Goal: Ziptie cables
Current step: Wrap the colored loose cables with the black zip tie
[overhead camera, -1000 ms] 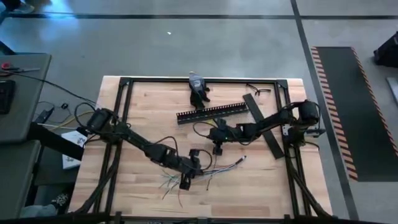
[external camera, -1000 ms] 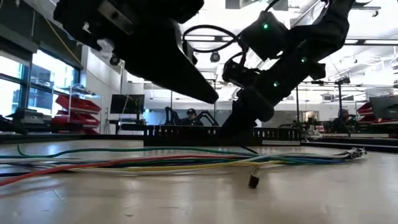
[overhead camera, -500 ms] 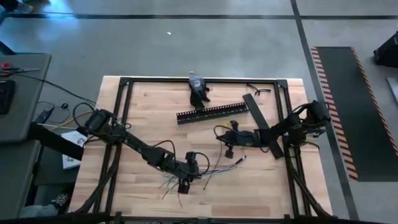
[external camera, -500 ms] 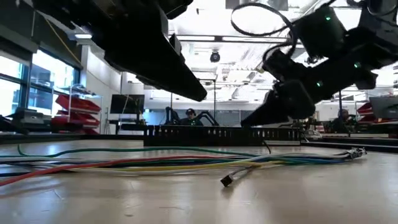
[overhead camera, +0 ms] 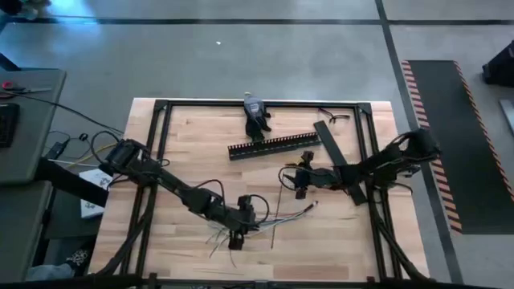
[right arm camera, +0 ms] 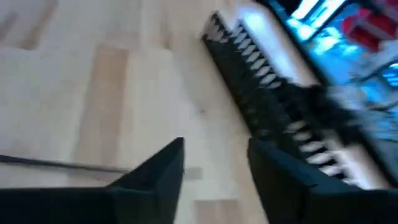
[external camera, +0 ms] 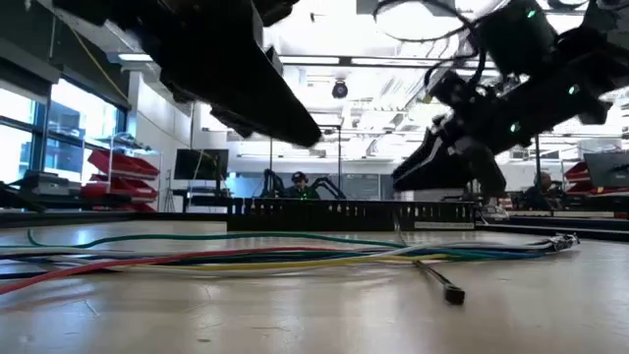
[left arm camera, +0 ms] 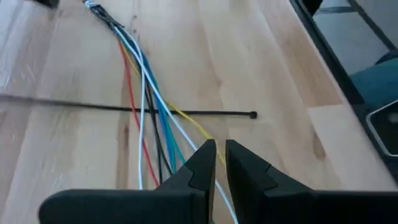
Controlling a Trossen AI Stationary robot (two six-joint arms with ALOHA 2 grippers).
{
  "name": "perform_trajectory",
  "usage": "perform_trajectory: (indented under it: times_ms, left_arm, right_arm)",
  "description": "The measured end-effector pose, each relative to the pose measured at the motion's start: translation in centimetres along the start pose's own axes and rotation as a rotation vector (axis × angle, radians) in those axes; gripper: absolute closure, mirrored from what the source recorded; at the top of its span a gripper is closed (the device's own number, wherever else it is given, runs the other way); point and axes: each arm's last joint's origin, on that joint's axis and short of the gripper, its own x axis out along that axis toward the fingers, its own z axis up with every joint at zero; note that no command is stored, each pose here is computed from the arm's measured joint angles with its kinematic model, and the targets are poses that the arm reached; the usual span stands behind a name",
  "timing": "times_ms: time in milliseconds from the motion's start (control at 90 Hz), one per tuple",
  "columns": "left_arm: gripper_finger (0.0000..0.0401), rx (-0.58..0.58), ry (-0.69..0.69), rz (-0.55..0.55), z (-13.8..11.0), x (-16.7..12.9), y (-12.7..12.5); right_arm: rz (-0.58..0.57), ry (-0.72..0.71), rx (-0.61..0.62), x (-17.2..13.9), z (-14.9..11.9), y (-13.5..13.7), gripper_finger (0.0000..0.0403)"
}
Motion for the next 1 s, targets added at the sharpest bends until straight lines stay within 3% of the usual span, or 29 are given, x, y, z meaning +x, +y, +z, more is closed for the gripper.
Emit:
perform_trajectory:
  times_ms: [156,378,800,1000]
  left_arm:
    - [0.0378,-0.014,0.007,0.045,0.7,-1.9,0.2]
    - [0.0378,0.0,0.01,0.072,0.6,-2.1,0.3]
    - [0.0378,-0.033,0.011,0.105,0.2,-2.2,-0.3]
    - [0.0378,-0.085,-0.022,0.14,-0.3,-2.6,-1.9]
  right_arm:
    - [0.0,-0.032,-0.012,-2.3,2.3,-0.5,0.0163]
    - [0.3,-0.105,-0.001,-4.4,6.0,2.4,0.0161]
    - [0.562,0.045,-0.364,-3.6,10.5,14.5,0.0162]
    - [0.746,0.149,-0.573,-1.7,11.7,16.7,0.0168]
